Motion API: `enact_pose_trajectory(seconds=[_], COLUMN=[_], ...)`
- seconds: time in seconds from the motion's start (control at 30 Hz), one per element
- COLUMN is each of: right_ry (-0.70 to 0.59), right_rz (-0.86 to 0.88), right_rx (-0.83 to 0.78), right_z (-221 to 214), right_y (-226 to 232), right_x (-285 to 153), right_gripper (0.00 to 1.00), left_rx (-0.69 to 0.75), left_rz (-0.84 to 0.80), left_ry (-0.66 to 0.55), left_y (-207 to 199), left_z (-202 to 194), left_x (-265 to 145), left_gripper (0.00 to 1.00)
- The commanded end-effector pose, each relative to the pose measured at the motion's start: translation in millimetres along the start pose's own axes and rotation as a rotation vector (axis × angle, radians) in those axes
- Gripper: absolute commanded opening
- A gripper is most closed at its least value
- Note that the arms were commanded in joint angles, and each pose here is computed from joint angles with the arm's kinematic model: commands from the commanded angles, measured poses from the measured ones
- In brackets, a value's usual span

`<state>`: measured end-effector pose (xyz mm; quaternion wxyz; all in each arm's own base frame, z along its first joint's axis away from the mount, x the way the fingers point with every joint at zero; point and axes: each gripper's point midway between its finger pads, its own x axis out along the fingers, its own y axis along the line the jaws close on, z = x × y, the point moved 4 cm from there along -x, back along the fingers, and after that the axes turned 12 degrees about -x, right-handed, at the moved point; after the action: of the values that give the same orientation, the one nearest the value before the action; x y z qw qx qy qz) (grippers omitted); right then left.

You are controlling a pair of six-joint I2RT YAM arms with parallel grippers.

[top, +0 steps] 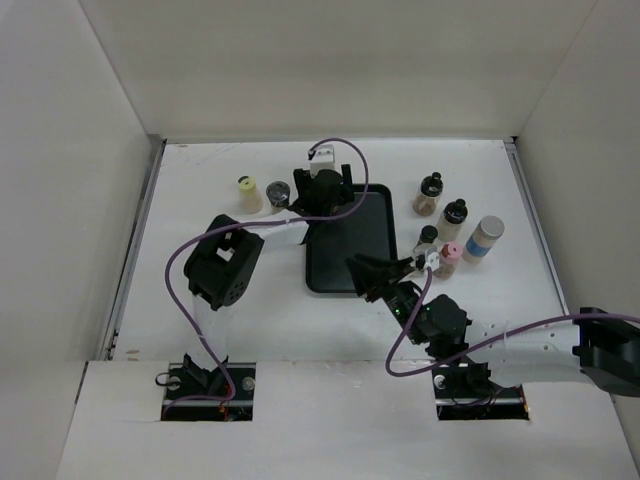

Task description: Organize the condiment bottles

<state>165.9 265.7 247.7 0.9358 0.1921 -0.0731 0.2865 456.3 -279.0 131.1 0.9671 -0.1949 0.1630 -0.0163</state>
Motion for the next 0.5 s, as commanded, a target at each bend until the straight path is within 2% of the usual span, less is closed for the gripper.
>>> enact_pose_trajectory(seconds=[0.0, 0.13, 0.23, 0.33, 0.47], right_ry=[-0.056, -0.063, -0.063, -0.054, -0.019], right_rz=[0.025, 0.027, 0.035, 0.054, 0.085], right_rx=[0.046, 0.055, 0.055, 0.049, 0.032], right_z=[14.9, 17.8, 17.6, 14.6, 5.6], right_y=[4.6, 5.2, 6.4, 9.8, 17.9], right_x=[1.6, 0.9, 1.0, 2.0, 6.5], right_gripper=[0.41, 0.43, 0.43, 0.41, 0.46], left_rx=[-0.068, -0.099, -0.136, -0.143, -0.092], left_rz=[-0.094, -0.169, -0.197, -0.141, 0.064], left_ry=[-0.119, -0.157, -0.197, -0.203, -0.160], left_y=[-28.1, -44.8, -40.4, -13.7, 43.6], left_z=[52.9, 83.4, 107.8, 116.2, 112.0], left_x=[-30.3, -72.4, -105.7, -124.7, -124.6], left_gripper=[0.92, 0.93, 0.91, 0.90, 0.92])
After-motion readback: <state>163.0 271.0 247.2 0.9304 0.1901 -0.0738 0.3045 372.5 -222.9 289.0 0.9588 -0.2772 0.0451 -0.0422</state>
